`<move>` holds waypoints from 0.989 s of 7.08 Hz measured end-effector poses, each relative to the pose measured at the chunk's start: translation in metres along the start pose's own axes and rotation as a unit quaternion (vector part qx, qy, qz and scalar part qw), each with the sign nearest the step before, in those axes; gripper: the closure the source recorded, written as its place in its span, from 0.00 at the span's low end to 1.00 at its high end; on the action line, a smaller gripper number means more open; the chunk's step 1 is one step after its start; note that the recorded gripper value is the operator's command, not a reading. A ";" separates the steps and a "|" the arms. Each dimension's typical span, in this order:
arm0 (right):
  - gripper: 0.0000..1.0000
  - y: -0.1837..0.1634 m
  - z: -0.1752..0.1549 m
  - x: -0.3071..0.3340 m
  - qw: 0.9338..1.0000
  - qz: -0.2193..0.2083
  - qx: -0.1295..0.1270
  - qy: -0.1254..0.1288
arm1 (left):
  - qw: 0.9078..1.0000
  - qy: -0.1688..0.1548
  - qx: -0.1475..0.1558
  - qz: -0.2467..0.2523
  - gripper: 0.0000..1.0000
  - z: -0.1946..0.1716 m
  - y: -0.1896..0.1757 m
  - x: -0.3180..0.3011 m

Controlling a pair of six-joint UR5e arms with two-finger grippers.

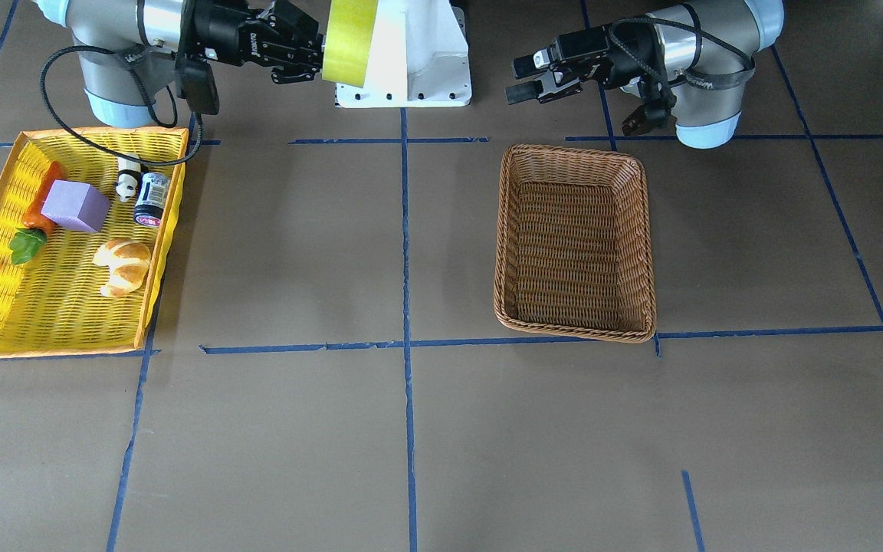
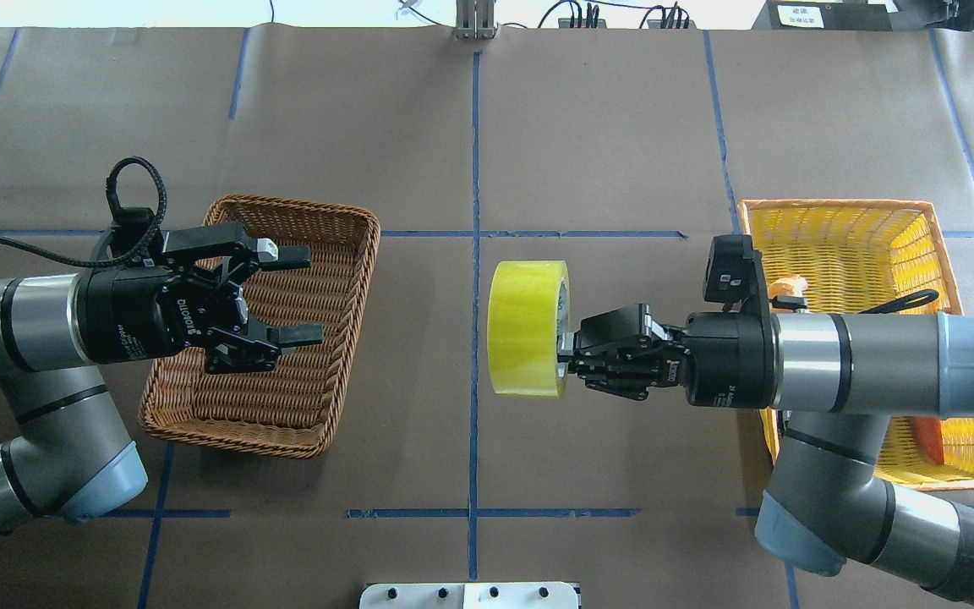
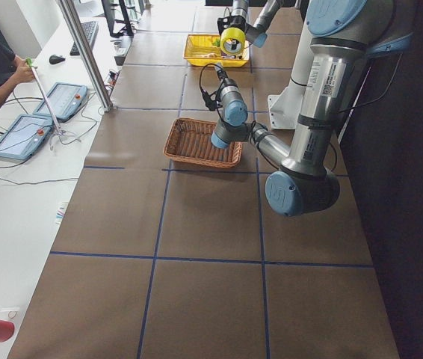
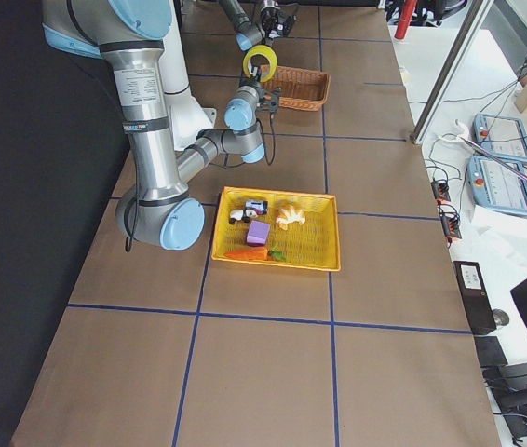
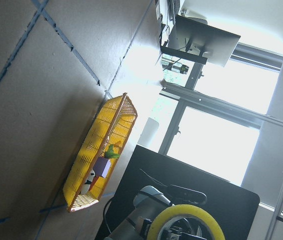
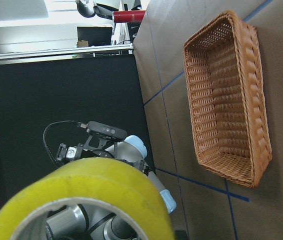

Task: Move tape to another basket

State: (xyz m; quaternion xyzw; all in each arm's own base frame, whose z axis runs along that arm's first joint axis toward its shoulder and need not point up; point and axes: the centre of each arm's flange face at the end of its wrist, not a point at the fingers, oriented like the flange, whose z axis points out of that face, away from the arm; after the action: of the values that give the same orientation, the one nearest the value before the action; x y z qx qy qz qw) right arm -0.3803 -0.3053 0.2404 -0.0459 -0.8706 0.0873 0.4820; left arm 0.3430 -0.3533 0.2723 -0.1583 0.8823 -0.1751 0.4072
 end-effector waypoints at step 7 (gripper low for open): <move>0.97 0.036 0.043 0.019 0.999 0.023 -0.037 -0.002 | 0.995 0.051 -0.051 -0.066 0.00 0.048 0.039 0.010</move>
State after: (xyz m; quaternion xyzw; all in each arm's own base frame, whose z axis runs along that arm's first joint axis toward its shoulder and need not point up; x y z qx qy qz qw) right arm -0.4270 -0.2717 0.2265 -0.0842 -0.8727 0.0660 0.4763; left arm 0.3684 -0.3313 0.2193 -0.2275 0.8973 -0.1647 0.3405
